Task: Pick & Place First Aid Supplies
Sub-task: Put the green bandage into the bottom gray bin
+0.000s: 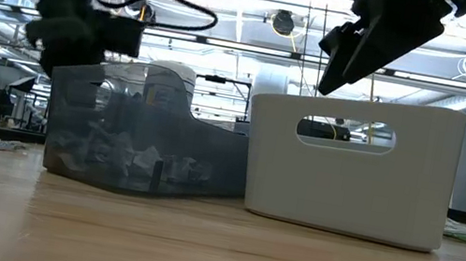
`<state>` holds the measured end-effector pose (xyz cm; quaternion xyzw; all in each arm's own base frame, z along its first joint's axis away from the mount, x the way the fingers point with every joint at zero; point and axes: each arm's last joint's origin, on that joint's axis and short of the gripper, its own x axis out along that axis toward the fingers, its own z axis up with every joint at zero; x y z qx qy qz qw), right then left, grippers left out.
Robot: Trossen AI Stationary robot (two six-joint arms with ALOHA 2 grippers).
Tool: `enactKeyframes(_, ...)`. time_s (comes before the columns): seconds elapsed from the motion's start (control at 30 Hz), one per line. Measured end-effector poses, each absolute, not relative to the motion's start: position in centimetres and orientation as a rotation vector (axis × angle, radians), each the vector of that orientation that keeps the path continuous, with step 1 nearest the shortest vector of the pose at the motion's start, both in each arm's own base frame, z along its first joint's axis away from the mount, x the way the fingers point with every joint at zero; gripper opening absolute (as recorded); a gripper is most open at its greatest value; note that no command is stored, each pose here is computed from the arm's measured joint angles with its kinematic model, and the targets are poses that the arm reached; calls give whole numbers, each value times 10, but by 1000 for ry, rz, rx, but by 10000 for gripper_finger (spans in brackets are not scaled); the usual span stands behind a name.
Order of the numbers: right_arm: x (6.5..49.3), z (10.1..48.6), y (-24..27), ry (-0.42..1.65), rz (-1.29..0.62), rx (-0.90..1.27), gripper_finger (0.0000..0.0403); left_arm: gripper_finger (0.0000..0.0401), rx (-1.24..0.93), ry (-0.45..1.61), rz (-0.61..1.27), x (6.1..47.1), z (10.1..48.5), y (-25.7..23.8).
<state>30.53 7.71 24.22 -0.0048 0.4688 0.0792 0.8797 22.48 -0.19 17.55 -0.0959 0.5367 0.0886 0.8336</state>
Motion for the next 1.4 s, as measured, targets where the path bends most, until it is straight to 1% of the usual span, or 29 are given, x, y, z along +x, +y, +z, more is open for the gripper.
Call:
enactKeyframes(0.3,311,246,78,907,146,-15,216,214,-177,1044,231,214,145,-12)
enactKeyframes(0.43,312,247,78,890,147,-13,216,214,-171,1026,232,211,139,-13)
enactKeyframes(0.63,313,248,78,872,151,-17,216,214,-149,1057,244,208,133,-12)
enactKeyframes(0.7,313,248,78,869,152,-18,216,210,-132,1037,220,211,134,-13)
enactKeyframes(0.77,314,249,78,866,142,-26,216,196,-112,1043,198,213,131,-13)
enactKeyframes(0.87,314,249,78,859,132,-29,216,157,-113,1055,180,213,129,-13)
enactKeyframes(1.1,314,249,77,853,136,-37,216,26,-135,1074,168,213,127,-14)
enactKeyframes(1.13,315,249,77,853,138,-45,216,14,-136,1075,165,213,127,-14)
enactKeyframes(1.3,315,249,74,853,133,-48,216,8,-172,1063,160,212,131,-15)
enactKeyframes(1.4,316,249,71,852,125,-44,216,4,-186,1008,143,210,141,-15)
